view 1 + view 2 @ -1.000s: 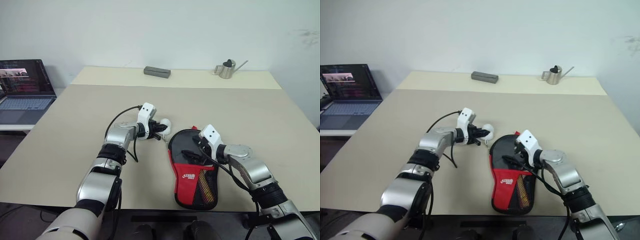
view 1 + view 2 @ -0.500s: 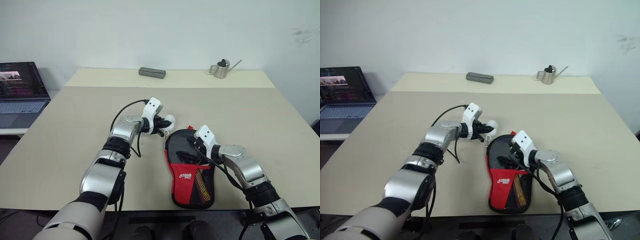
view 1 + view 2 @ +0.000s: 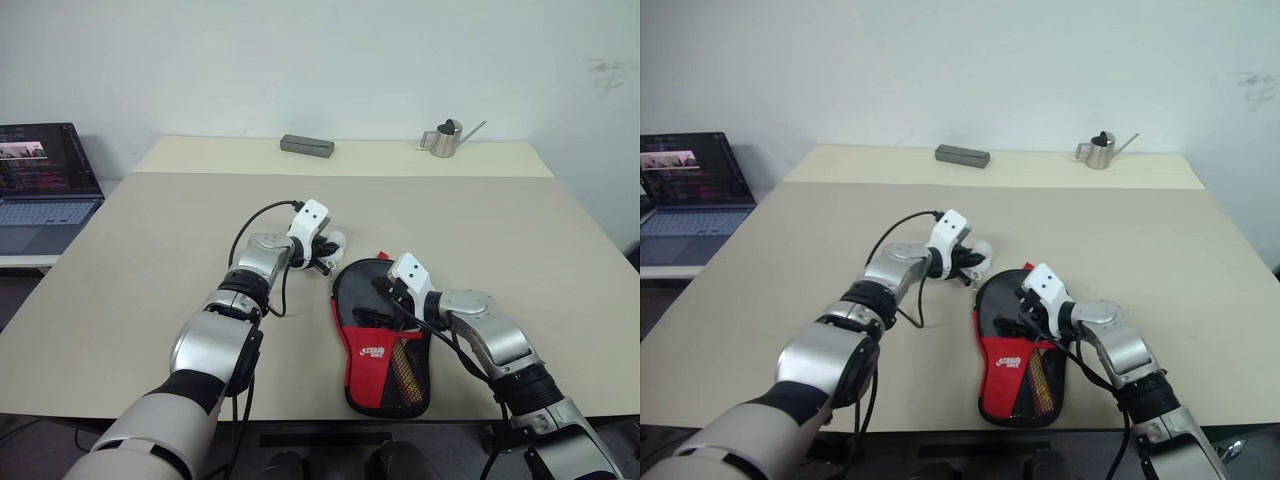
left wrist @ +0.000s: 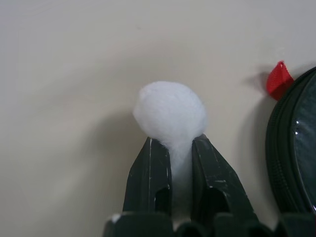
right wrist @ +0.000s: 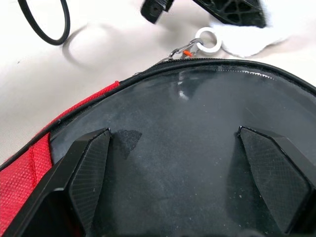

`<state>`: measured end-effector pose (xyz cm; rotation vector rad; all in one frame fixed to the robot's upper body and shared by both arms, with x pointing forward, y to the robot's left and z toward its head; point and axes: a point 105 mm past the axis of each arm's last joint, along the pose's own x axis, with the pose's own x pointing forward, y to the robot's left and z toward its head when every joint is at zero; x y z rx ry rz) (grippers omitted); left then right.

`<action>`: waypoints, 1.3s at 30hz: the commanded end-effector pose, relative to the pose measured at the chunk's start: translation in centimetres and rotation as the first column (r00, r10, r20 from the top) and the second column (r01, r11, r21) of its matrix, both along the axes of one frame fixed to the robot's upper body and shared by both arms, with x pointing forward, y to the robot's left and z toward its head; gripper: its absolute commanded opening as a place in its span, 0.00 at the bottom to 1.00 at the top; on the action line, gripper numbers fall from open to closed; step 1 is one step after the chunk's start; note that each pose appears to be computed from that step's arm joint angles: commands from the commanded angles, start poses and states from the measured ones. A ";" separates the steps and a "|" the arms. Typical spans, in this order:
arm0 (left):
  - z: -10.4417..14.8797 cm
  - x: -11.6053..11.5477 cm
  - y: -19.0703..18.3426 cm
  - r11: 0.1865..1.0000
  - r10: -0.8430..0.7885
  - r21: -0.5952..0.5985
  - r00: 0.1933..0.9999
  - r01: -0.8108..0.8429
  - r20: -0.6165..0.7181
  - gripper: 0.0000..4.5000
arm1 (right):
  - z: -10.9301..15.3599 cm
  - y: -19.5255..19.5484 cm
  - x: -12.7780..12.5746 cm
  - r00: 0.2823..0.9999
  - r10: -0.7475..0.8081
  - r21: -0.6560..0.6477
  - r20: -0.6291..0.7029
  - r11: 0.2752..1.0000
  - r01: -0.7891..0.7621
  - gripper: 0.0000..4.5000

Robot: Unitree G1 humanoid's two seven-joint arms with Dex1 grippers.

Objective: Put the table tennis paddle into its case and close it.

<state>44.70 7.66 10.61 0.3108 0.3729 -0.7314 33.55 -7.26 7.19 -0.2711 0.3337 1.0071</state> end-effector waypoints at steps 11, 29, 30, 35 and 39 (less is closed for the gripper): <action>3.6 1.4 -3.7 0.997 0.019 0.065 0.981 -0.033 0.191 0.03 | -5.4 0.0 -3.2 0.974 0.019 -0.100 -0.225 0.994 -0.042 1.00; 6.5 0.9 -8.9 0.996 -0.061 0.087 0.946 0.034 0.320 0.03 | -5.3 0.5 -4.0 0.974 -0.010 -0.082 -0.227 0.997 -0.009 1.00; 6.7 0.9 -9.0 0.996 -0.059 0.085 0.943 0.032 0.328 0.03 | -5.3 0.5 -4.0 0.974 -0.013 -0.081 -0.227 0.997 -0.006 1.00; 7.5 1.1 -9.3 0.996 -0.044 0.083 0.934 0.015 0.354 0.03 | -5.3 0.6 -4.3 0.973 -0.022 -0.078 -0.229 0.997 0.004 1.00; 7.8 1.0 -9.8 0.996 -0.050 0.084 0.929 0.020 0.367 0.03 | -5.3 0.7 -4.5 0.973 -0.029 -0.074 -0.230 0.997 0.012 1.00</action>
